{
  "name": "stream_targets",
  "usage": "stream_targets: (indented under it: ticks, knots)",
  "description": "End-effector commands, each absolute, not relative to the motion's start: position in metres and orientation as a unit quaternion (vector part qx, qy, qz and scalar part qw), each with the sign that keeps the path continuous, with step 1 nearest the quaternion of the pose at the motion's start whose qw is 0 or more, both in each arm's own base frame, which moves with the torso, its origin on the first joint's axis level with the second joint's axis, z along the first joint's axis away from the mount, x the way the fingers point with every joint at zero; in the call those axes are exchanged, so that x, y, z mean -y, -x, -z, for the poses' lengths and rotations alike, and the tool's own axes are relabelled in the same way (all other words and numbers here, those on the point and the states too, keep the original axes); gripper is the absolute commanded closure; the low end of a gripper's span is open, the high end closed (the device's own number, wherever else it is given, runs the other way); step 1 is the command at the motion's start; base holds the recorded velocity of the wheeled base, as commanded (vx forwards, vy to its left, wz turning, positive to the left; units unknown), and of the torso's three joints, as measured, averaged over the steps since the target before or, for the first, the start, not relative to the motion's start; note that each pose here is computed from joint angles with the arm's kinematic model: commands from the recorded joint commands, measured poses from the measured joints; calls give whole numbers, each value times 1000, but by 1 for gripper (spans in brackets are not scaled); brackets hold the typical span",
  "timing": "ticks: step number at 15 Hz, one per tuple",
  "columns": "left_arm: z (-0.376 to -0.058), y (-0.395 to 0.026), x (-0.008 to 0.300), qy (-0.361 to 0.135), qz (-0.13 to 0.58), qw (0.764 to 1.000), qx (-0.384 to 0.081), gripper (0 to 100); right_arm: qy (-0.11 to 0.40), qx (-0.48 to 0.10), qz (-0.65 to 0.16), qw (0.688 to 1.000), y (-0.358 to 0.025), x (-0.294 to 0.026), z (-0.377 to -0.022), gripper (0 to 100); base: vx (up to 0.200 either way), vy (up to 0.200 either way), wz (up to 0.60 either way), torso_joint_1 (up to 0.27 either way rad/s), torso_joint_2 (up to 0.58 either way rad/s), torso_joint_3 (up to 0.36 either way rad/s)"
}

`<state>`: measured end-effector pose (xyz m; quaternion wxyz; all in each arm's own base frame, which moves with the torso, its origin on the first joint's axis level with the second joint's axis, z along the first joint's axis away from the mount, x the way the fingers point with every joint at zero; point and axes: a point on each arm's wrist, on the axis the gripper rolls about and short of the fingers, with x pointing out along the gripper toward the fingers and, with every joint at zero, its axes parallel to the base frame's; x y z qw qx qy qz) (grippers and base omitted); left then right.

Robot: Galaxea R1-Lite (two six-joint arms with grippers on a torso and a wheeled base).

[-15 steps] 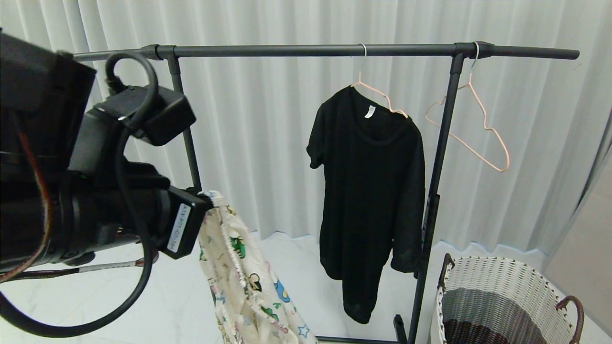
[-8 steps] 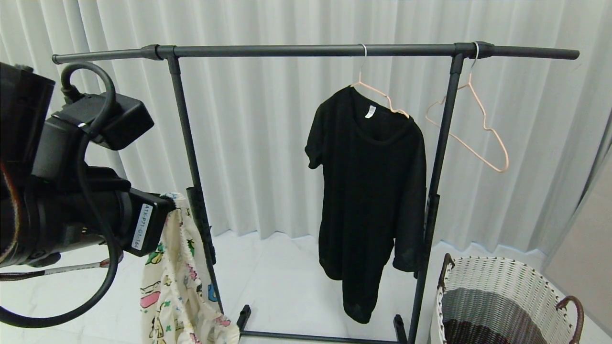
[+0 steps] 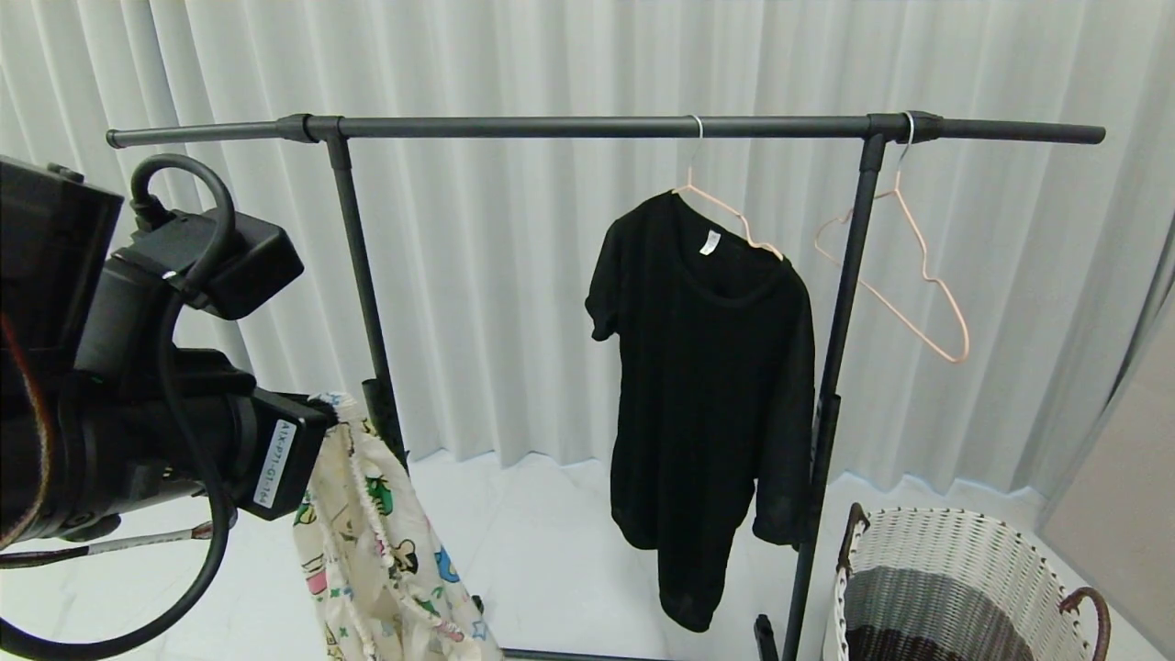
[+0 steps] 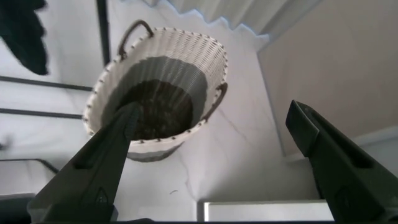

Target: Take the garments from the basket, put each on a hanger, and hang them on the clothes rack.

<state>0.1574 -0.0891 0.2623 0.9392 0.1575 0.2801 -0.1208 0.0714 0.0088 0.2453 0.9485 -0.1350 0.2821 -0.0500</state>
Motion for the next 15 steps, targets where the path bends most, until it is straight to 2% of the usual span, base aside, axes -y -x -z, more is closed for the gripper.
stream_targets:
  ticks: [1,10,15]
  knots:
    - [-262,-157,89,-157,120,939,-281,100,133,-285,48,948,-73,-9,-245,0,0,0,0,163,-452,-286]
    - [-266,-153,85,-156,110,944,-270,100,98,-265,31,959,-110,-19,-269,0,0,0,0,191,-467,-282]
    - [-273,-161,88,-143,81,961,-224,100,97,-253,35,962,-120,-21,-269,0,0,0,0,226,-506,-286]
